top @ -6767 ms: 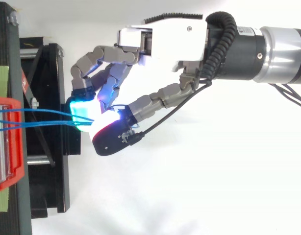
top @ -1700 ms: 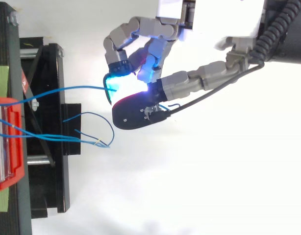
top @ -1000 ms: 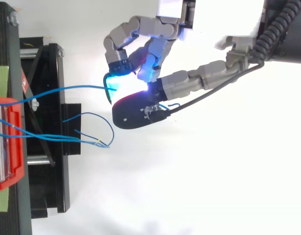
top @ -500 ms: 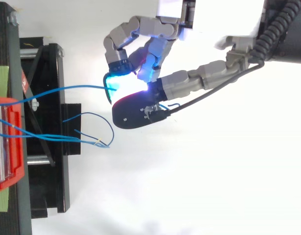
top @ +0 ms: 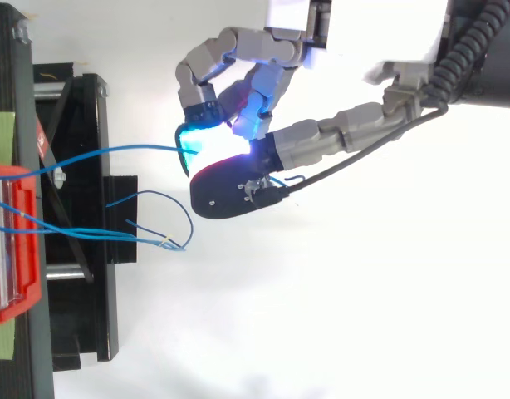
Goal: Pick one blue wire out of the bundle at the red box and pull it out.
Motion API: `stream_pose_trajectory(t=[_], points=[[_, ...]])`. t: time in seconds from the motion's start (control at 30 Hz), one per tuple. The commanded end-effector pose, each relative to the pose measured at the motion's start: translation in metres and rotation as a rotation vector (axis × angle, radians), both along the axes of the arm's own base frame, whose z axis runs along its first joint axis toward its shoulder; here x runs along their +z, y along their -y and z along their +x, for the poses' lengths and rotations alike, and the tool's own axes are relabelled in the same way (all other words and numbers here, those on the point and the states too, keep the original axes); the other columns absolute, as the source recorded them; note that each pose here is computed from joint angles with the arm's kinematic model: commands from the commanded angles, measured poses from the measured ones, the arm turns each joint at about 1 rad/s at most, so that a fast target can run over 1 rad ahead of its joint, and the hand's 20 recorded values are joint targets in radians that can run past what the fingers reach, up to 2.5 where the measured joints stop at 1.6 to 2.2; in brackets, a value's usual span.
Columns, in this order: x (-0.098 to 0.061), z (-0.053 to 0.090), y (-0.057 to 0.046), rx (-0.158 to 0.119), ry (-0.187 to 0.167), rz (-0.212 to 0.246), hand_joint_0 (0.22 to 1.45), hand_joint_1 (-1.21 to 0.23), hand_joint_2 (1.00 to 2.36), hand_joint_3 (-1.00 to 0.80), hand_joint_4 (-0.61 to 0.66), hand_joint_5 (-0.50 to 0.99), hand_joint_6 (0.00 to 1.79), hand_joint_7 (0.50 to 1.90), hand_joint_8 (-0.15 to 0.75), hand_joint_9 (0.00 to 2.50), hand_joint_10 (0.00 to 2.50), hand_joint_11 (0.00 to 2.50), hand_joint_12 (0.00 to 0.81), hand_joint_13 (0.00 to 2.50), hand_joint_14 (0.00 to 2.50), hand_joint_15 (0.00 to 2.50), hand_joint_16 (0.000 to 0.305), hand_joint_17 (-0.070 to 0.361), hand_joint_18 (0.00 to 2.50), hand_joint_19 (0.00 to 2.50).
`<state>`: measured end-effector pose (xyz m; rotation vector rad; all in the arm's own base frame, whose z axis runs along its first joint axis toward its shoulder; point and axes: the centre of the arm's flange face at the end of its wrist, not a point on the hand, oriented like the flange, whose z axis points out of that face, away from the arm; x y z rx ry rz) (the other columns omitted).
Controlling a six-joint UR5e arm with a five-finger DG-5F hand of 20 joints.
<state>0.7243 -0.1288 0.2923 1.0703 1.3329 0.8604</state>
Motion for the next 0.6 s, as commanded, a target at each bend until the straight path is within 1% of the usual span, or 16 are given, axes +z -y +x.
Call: stream_pose_trajectory(t=[0.0,0.33,0.57], points=[[0.0004,0.0002,-0.0001,0.001,0.001,0.0,0.63,-0.82,1.01,0.01,0.15,-0.09,0.89,1.38,0.357,1.15,0.02,0.75,0.453,0.8,0.02,0.5,0.068,0.154,0.75,0.59],[-0.0003,-0.0002,-0.0001,0.001,-0.001,0.0,0.63,-0.82,1.01,0.01,0.14,-0.09,0.89,1.37,0.355,1.14,0.02,0.77,0.454,0.8,0.02,0.5,0.069,0.155,0.75,0.59],[-0.0003,-0.0002,0.0001,0.0,-0.001,0.0,0.63,-0.82,1.01,0.01,0.14,-0.09,0.89,1.39,0.355,1.14,0.02,0.76,0.452,0.8,0.02,0.5,0.069,0.155,0.75,0.59]])
